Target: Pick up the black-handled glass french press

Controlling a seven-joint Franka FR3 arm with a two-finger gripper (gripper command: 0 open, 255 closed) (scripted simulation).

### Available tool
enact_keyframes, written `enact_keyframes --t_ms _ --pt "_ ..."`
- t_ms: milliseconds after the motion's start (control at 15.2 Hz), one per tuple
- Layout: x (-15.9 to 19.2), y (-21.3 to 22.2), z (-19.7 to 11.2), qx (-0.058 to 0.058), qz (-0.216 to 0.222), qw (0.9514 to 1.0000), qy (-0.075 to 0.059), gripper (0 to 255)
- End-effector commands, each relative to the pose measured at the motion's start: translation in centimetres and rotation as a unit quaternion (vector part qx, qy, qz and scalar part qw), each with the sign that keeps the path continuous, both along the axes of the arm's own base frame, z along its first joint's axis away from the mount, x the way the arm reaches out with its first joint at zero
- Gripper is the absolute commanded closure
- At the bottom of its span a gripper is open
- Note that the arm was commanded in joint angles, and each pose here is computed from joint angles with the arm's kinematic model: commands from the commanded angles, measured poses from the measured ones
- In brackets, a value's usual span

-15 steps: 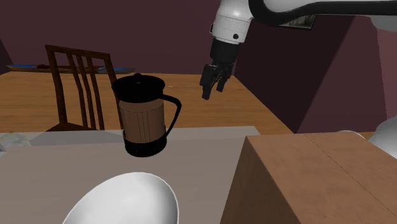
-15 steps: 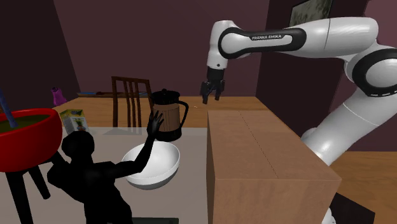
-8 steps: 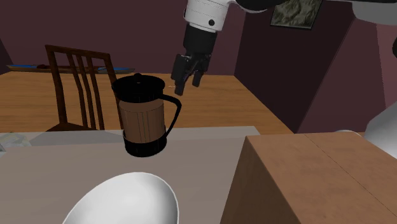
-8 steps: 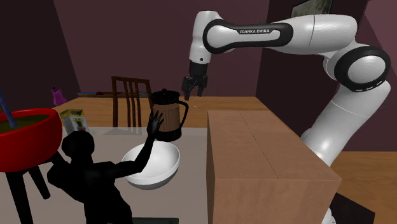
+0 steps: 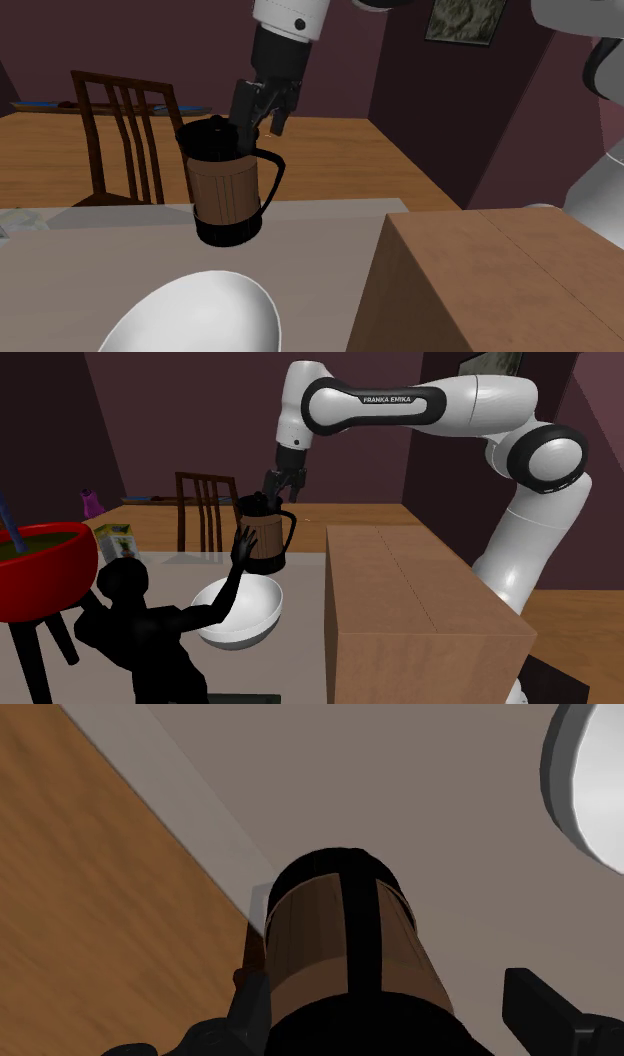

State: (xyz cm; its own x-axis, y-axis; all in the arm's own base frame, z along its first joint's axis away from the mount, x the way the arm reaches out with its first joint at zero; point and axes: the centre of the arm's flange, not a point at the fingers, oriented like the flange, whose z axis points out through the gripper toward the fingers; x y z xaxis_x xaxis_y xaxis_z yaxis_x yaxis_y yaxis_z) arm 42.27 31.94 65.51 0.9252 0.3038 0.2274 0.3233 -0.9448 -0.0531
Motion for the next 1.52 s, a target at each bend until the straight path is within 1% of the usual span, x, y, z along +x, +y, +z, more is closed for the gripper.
enact_keyframes --t_ms 0,198,330,396,990,1452 --pt "0.1 -0.1 -0.9 0.0 0.001 1.0 -0.001 0" --pt "0.1 -0.1 -2.8 0.0 0.001 1.0 -0.001 0" --pt "0.1 -0.1 -2.8 0.0 0.001 1.0 -0.001 0" --pt "0.1 0.0 -2.8 0.0 0.001 1.0 -0.001 255" --pt "0.1 -0.1 -2.8 0.0 0.001 1.0 -0.001 255" --pt "0.1 -0.1 0.9 0.0 0.001 1.0 -0.001 255"
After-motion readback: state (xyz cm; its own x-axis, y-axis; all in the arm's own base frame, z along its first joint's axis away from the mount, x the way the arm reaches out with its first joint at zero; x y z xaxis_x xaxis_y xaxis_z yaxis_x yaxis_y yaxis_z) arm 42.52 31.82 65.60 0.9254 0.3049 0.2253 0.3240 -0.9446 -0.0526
